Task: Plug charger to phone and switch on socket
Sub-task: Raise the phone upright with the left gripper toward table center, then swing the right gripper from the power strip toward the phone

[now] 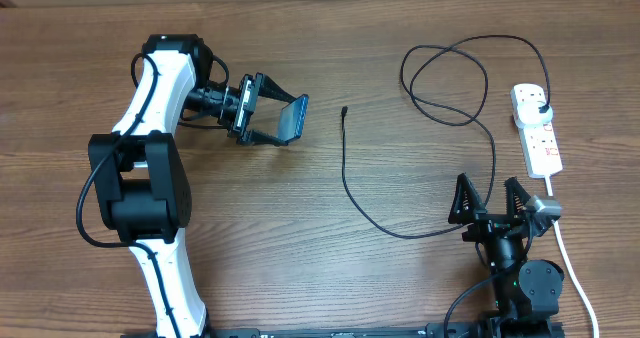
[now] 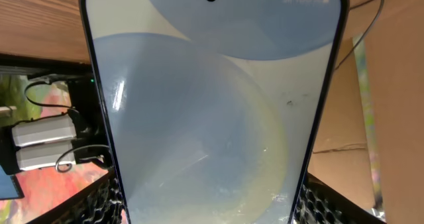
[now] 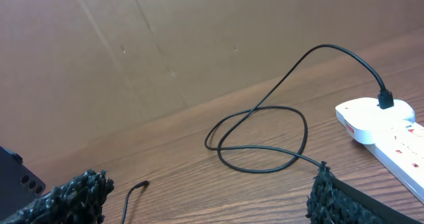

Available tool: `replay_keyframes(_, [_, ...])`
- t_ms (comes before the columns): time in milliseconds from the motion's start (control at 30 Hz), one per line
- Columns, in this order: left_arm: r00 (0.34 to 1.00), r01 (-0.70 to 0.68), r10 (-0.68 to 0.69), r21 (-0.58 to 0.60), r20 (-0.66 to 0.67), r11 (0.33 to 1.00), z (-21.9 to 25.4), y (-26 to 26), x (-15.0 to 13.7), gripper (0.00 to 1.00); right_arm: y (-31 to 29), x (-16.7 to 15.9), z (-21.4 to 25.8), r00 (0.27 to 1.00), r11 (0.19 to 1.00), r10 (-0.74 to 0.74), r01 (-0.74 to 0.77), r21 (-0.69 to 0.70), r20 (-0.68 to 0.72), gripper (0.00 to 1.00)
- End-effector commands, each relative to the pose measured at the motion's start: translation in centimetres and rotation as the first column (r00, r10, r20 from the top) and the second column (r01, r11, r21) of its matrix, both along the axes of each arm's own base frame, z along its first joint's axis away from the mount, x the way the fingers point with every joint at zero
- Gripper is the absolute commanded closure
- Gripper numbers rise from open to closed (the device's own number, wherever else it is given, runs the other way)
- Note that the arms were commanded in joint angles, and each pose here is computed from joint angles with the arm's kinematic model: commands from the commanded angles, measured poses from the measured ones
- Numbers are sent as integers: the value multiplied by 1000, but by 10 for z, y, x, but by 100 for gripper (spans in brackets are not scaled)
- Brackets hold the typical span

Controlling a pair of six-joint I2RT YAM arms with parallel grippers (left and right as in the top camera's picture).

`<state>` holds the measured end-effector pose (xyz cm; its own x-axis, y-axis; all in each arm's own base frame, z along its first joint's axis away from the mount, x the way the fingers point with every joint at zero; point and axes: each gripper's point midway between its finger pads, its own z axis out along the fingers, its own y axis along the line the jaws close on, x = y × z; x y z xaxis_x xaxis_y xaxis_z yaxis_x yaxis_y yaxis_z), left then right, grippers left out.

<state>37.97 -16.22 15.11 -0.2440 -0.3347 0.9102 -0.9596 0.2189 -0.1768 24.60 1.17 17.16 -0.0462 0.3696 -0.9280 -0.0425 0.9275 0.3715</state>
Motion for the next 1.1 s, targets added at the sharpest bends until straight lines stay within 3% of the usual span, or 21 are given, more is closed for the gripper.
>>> replay_keyframes(0, [1000,-28,28,-71,5,997,18,-6,8,51,-2,0,-2,1000,1000,-11,11,-2,3,0])
replay_keyframes(367, [1000,-28,28,-71,5,997,18,-6,8,50,-1,0,-2,1000,1000,-6,6,9,4,0])
replay_keyframes(1067, [1000,-28,28,-71,6,997,18,-6,8,50,42,-8,6,970,967,244,-245,68,14,0])
